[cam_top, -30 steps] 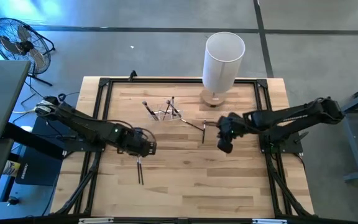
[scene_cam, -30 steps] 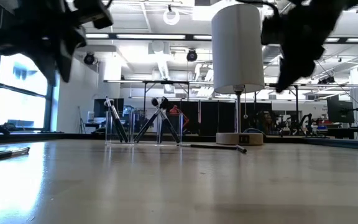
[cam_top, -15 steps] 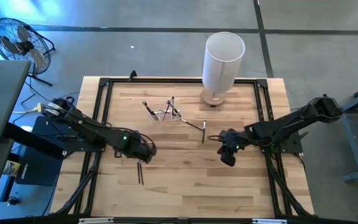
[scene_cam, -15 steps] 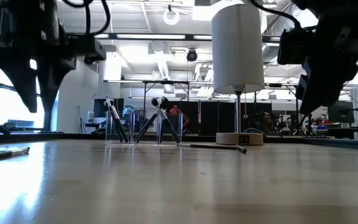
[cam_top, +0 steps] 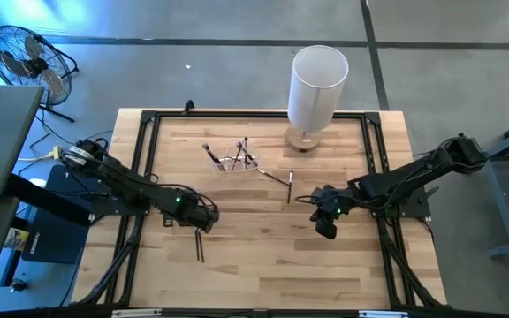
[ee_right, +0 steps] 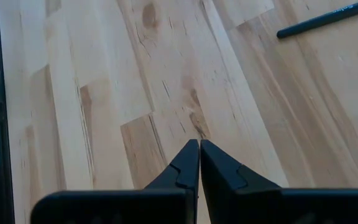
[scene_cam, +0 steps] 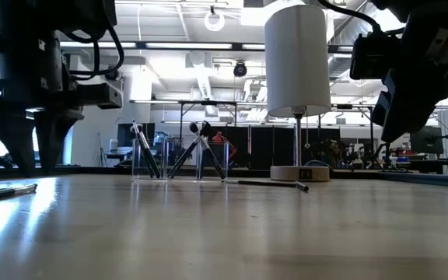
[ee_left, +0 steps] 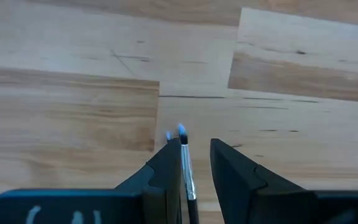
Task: Put items in baskets/containers
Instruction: Put the black eyeshadow brush into the transparent organizer
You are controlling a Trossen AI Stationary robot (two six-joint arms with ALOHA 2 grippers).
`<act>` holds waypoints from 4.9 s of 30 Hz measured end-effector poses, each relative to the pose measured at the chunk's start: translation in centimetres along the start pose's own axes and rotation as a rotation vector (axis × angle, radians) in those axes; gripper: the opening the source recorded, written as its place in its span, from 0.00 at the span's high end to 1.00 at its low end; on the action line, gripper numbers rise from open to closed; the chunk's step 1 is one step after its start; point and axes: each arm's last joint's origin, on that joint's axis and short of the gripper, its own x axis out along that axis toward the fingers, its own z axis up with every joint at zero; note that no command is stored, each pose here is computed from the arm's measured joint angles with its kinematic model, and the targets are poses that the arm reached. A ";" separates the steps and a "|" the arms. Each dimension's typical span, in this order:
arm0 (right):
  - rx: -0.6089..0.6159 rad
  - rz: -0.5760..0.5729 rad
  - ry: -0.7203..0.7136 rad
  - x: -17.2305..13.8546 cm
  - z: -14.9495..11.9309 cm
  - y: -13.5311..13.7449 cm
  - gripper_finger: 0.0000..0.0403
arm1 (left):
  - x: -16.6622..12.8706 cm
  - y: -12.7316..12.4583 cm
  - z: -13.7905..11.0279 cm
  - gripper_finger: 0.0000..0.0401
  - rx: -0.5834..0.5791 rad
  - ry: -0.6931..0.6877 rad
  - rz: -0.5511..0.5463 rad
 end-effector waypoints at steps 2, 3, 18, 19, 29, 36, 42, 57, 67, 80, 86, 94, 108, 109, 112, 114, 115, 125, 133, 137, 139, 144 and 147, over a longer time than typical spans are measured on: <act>0.000 0.000 0.000 0.0 0.0 0.0 0.98 | 0.0 0.1 0.1 0.79 -0.009 -0.010 0.013; 0.000 0.000 0.000 0.0 0.0 0.0 0.98 | 0.0 0.3 0.2 0.79 -0.011 -0.017 0.025; 0.011 0.009 0.006 0.0 0.0 0.0 0.99 | 1.8 -0.7 0.8 0.79 -0.025 -0.014 0.070; 0.011 0.013 0.009 0.0 0.0 0.1 0.99 | 1.9 -0.7 0.8 0.79 -0.027 -0.009 0.077; 0.011 0.021 0.016 0.0 0.0 0.1 0.99 | 2.3 -0.7 0.6 0.79 -0.039 0.008 0.104; 0.008 0.021 0.016 0.0 0.0 0.1 0.99 | 2.3 -0.6 0.6 0.92 -0.065 0.030 0.118; 0.000 0.021 0.015 0.0 0.0 0.1 0.99 | 2.3 -0.6 0.6 0.99 -0.070 0.030 0.113; -0.012 0.023 0.017 0.0 0.0 0.1 0.99 | -0.7 -3.8 0.6 1.00 -0.007 -0.273 -0.117; -0.039 0.004 0.013 0.0 0.0 0.0 0.99 | -4.1 -6.1 0.9 1.00 0.140 -0.606 -0.287; -0.053 -0.139 -0.116 -0.1 0.4 -0.4 0.99 | -12.2 -9.5 6.2 1.00 0.385 -0.840 -0.447; -0.025 -0.159 -0.214 -0.2 1.4 -0.6 0.99 | -14.4 -11.5 11.7 1.00 0.631 -0.876 -0.523; 0.118 -0.188 -0.300 -0.4 2.9 -2.0 0.99 | -13.7 -10.4 17.4 1.00 0.926 -0.972 -0.782; 0.276 -0.188 -0.524 -1.2 5.7 -3.6 0.99 | -6.5 -2.7 21.4 1.00 0.978 -1.204 -1.096; 0.289 -0.186 -0.534 -1.3 5.8 -3.7 0.99 | -6.0 -2.5 21.5 1.00 0.989 -1.179 -1.085; 0.327 -0.186 -0.558 -1.5 6.1 -4.1 0.99 | -5.1 -2.3 21.8 1.00 1.027 -1.121 -1.080; 0.336 -0.185 -0.570 -1.5 6.3 -4.3 0.99 | -5.0 -2.4 21.8 1.00 1.052 -1.121 -1.085; 0.339 -0.180 -0.576 -1.6 6.4 -4.3 0.99 | -4.6 -2.5 21.9 1.00 1.058 -1.096 -1.071; 0.370 -0.154 -0.606 -1.7 6.7 -4.3 1.00 | -2.9 -2.1 21.9 0.96 1.050 -0.971 -0.942; 0.398 -0.157 -0.618 -1.7 6.7 -4.3 1.00 | -2.8 -2.1 21.9 0.82 1.037 -0.980 -0.921; 0.398 -0.157 -0.618 -1.7 6.7 -4.3 1.00 | -3.0 -2.2 22.0 0.70 1.036 -0.984 -0.922; 0.398 -0.157 -0.618 -1.7 6.7 -4.3 1.00 | -3.4 -2.5 22.1 0.65 1.034 -1.000 -0.931; 0.371 -0.163 -0.614 -1.7 6.7 -4.3 1.00 | -6.3 -3.8 22.5 0.55 1.039 -1.063 -0.997; 0.334 -0.163 -0.601 -1.7 6.7 -4.3 1.00 | -8.6 -4.9 22.1 0.53 1.059 -1.044 -1.031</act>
